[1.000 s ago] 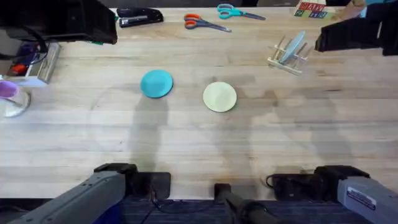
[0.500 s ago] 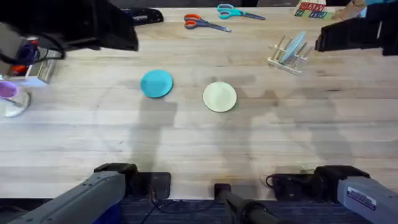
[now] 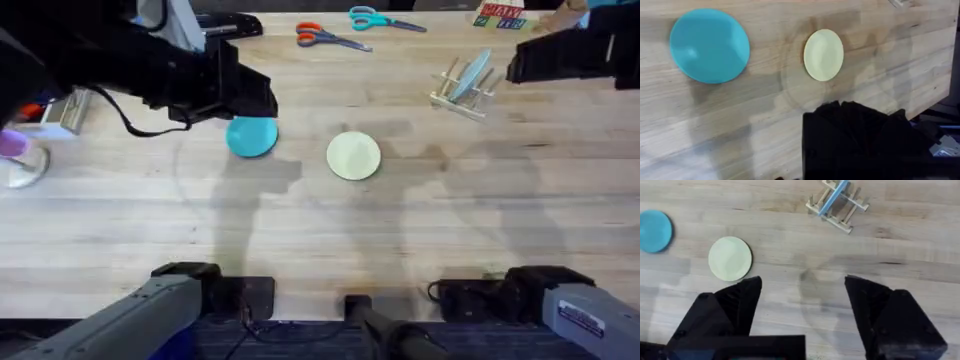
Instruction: Pick up the plates from the table one by one and place each into a slot on the dish rack.
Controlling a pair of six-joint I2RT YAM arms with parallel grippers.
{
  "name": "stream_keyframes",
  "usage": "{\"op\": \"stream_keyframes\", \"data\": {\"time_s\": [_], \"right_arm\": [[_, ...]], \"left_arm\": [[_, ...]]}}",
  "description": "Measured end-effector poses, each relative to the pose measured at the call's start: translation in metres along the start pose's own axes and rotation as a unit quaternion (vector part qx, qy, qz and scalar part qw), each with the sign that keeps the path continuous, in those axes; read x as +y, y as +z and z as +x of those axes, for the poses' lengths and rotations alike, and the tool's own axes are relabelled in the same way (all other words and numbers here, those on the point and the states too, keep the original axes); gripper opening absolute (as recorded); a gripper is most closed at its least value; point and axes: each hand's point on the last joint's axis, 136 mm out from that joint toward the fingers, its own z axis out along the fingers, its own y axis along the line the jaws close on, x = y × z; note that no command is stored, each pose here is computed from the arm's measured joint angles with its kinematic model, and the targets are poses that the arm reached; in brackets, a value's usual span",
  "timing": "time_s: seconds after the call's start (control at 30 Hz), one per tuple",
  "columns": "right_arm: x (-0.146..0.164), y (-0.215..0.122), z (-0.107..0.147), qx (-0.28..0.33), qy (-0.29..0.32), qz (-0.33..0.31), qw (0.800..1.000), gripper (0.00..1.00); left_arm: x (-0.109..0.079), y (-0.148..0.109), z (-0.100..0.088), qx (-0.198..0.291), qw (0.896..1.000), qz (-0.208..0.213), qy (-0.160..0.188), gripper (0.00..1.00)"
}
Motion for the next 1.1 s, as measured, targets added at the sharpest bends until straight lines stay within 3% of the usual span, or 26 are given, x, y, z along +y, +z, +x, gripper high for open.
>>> {"op": "stream_keyframes", "data": {"time_s": [0.17, 0.37, 0.63, 1.1], "right_arm": [[0.0, 0.0, 0.0, 0.0, 0.0, 0.0, 1.0, 0.995], [0.0, 0.0, 0.0, 0.0, 0.0, 0.0, 1.0, 0.995], [0.0, 0.0, 0.0, 0.0, 0.0, 0.0, 1.0, 0.995], [0.0, 0.0, 0.0, 0.0, 0.0, 0.0, 1.0, 0.994]], "left_arm": [[-0.004, 0.012, 0.002, 0.004, 1.0, 0.013, 0.005, 0.042], [-0.023, 0.029, 0.004, 0.014, 0.999, 0.034, 0.025, 0.042], [-0.039, 0.074, 0.006, 0.066, 0.996, 0.05, 0.042, 0.042], [-0.023, 0.125, 0.01, 0.131, 0.99, 0.05, 0.001, 0.04]]}}
